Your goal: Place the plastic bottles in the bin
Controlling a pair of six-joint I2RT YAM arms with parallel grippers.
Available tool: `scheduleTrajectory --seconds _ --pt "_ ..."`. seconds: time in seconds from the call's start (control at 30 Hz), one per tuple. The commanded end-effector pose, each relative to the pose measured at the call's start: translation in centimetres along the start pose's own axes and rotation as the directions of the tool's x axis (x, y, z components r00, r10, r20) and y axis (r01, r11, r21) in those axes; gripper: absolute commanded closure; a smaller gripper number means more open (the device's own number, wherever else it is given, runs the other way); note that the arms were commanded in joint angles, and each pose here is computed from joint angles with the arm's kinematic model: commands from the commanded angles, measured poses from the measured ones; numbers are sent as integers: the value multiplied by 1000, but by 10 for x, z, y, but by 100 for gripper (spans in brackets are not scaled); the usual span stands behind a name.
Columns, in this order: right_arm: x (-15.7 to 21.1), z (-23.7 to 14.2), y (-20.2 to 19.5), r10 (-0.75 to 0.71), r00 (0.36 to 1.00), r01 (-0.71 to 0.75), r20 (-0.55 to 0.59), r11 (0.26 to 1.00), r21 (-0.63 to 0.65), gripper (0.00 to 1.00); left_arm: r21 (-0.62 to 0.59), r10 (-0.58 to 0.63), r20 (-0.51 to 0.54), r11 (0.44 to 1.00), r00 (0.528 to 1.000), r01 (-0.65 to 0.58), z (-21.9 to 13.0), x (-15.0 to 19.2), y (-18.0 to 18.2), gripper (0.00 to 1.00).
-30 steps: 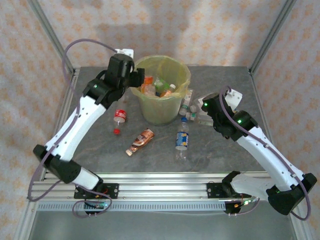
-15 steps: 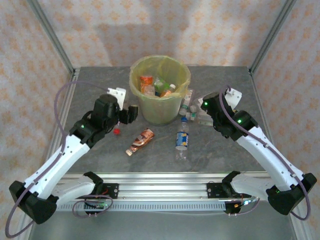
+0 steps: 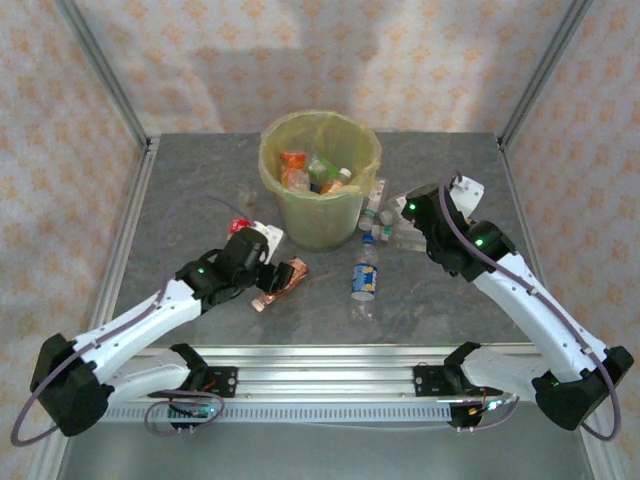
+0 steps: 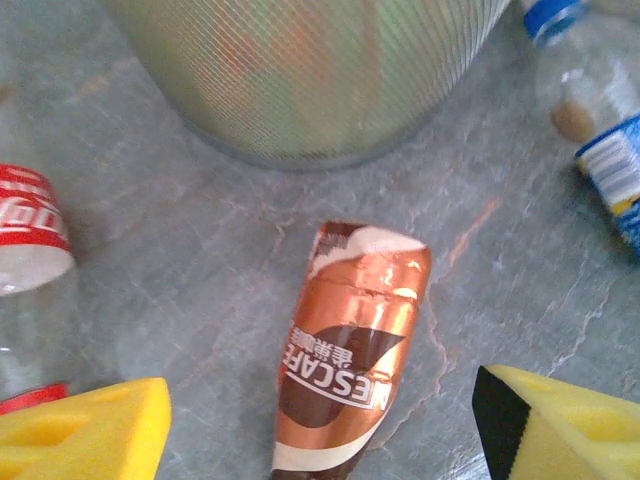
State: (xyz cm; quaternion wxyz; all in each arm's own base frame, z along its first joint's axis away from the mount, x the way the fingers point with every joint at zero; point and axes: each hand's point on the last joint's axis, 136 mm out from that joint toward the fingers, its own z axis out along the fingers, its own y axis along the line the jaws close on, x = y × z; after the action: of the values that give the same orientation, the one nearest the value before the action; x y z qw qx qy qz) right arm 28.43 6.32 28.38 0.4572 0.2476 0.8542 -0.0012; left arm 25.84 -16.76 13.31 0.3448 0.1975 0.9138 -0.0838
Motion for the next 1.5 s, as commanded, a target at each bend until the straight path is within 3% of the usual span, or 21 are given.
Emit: scheduleTrajectory --seconds 0.0,0.13,0.47,0.83,1.13,1.47 --pt "-3 -2 -4 1 1000 -1 6 1000 6 1 -33 32 -9 999 999 -33 19 5 -3 19" --pt "-3 -3 -6 -5 1000 5 6 1000 13 1 -38 51 -59 998 997 -53 36 17 -8 19" --pt "-2 0 -2 -8 1000 8 1 1000 7 1 -184 23 -95 982 995 -40 51 23 13 19" --pt "-2 2 1 -16 1000 16 -5 1000 8 1 -178 7 -139 983 990 -32 70 32 7 21" --pt "0 3 -1 -25 1000 25 -6 1000 20 1 -330 -82 -126 943 989 36 73 36 30 36" --pt "2 6 -2 -15 1000 16 -10 1000 20 1 -422 -155 -142 903 978 81 77 47 42 43"
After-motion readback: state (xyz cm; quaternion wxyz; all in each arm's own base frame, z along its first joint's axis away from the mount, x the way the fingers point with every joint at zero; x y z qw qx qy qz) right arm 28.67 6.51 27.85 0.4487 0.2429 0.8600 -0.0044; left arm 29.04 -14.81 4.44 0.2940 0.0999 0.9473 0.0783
